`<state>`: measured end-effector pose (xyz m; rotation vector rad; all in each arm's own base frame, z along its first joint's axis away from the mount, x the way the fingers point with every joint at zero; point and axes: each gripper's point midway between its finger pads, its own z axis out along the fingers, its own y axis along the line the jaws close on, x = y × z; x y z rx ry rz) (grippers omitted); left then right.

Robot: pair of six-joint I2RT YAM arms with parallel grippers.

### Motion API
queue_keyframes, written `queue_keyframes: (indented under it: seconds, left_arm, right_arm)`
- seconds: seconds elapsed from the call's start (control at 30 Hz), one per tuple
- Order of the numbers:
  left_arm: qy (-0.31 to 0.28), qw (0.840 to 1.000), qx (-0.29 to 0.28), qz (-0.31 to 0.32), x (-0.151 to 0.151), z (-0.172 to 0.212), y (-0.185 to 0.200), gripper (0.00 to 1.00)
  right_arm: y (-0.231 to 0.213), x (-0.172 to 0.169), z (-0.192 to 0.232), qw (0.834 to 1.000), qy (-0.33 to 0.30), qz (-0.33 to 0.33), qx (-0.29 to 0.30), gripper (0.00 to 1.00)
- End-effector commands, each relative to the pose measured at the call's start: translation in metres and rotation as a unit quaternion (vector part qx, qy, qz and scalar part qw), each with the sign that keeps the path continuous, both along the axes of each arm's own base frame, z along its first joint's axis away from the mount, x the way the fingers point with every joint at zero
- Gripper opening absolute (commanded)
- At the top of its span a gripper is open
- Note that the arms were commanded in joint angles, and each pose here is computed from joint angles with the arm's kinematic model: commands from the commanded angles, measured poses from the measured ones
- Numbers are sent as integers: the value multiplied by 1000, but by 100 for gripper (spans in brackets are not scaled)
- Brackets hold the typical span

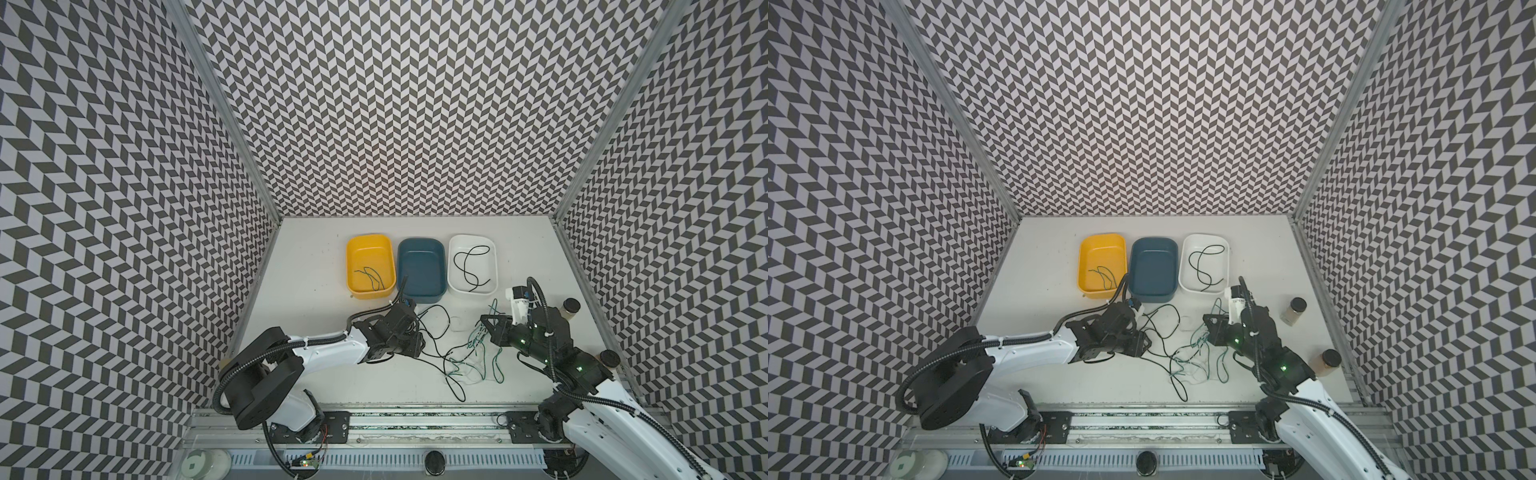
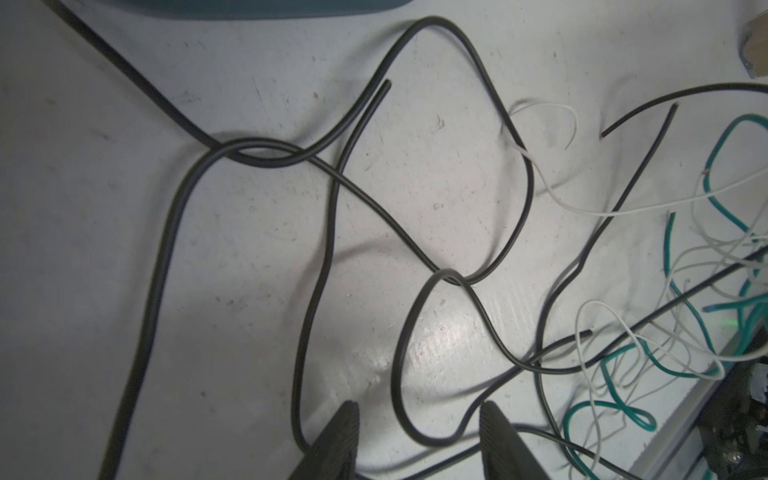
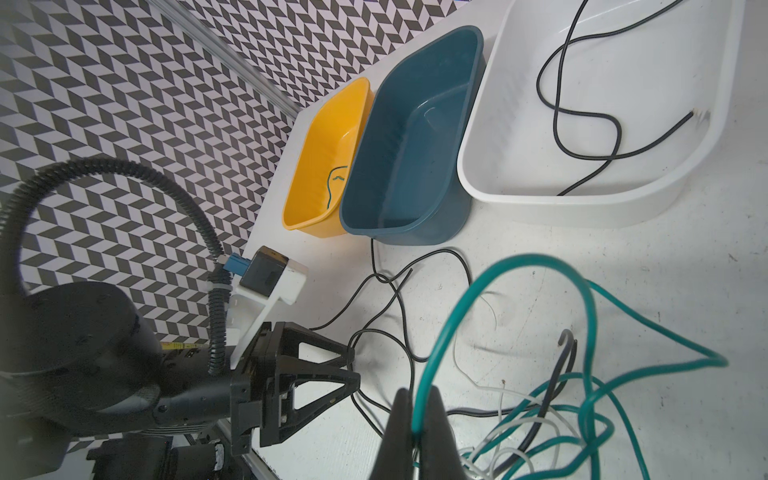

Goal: Untangle the cables
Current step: 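Grasp a black wire near the pile with the left gripper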

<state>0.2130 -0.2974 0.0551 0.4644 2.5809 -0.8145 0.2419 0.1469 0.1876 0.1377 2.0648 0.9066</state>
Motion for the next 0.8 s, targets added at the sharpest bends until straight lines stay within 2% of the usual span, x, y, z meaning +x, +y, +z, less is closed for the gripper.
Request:
queue_keyframes:
  seconds: [0.0,0.13,0.4,0.57,0.77]
  left_arm:
    - [-6,1000,-6,3,4,-1,-8,47]
    - [-5,1000,-6,3,6,-3,-10,42]
    - [-11,1000,-14,5,11,1,-15,21]
    - [-20,1000,-20,3,14,12,-18,0]
    - [-58,998,-29,17,17,55,-5,0]
  right_arm:
    - [2,4,10,1000,-19,-1,17,0]
    - [2,3,10,1000,-19,-1,18,0]
    - [2,3,11,1000,-21,1,19,0]
    - [1,0,-8,1000,-4,0,11,0]
    - [0,0,-14,1000,0,-2,8,0]
